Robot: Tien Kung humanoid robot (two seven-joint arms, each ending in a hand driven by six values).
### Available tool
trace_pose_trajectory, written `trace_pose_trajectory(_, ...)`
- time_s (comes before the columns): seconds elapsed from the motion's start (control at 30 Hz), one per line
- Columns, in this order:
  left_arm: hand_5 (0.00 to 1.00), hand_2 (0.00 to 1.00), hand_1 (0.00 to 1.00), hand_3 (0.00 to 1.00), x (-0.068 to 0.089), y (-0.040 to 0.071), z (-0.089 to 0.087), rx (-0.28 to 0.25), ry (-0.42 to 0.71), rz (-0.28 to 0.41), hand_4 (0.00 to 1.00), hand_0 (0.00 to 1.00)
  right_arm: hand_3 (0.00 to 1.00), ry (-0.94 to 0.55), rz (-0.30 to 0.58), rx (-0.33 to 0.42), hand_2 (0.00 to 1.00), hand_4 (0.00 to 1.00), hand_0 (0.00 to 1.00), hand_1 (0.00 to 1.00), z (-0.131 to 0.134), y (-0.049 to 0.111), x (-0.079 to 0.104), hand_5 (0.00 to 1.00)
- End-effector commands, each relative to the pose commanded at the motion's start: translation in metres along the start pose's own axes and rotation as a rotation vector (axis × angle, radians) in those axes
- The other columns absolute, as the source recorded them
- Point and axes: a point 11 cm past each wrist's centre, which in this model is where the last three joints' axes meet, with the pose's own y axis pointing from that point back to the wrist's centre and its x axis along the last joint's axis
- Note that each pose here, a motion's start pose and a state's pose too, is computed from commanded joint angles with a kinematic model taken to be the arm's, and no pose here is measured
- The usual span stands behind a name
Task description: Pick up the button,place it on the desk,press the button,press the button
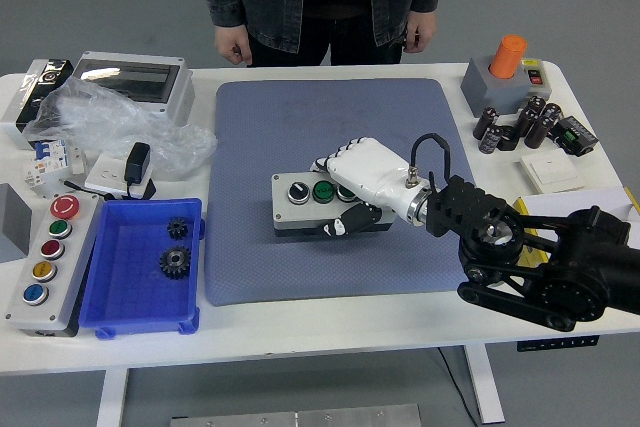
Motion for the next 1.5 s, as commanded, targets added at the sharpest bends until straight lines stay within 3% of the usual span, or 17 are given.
trace_pose_trajectory(0.5,0.373,0.648,0.706,0.648,-0.001,0.0,0.001,-0.004,-0.002,-0.002,0.65,0.692,0.331,-0.011,-0.046,-0.052,0.672,0.576,0.758,0.689,0.016,-0.002,-0.016,0.123)
trace_pose_trajectory(1.5,0.373,0.648,0.706,0.646,-0.003,0.0,0.001,-0.006,-0.015,-0.003,0.649,0.691,0.335,-0.15,-0.106,-0.151,0.695,0.601,0.771,0.702,0.028,-0.002,-0.021,0.138)
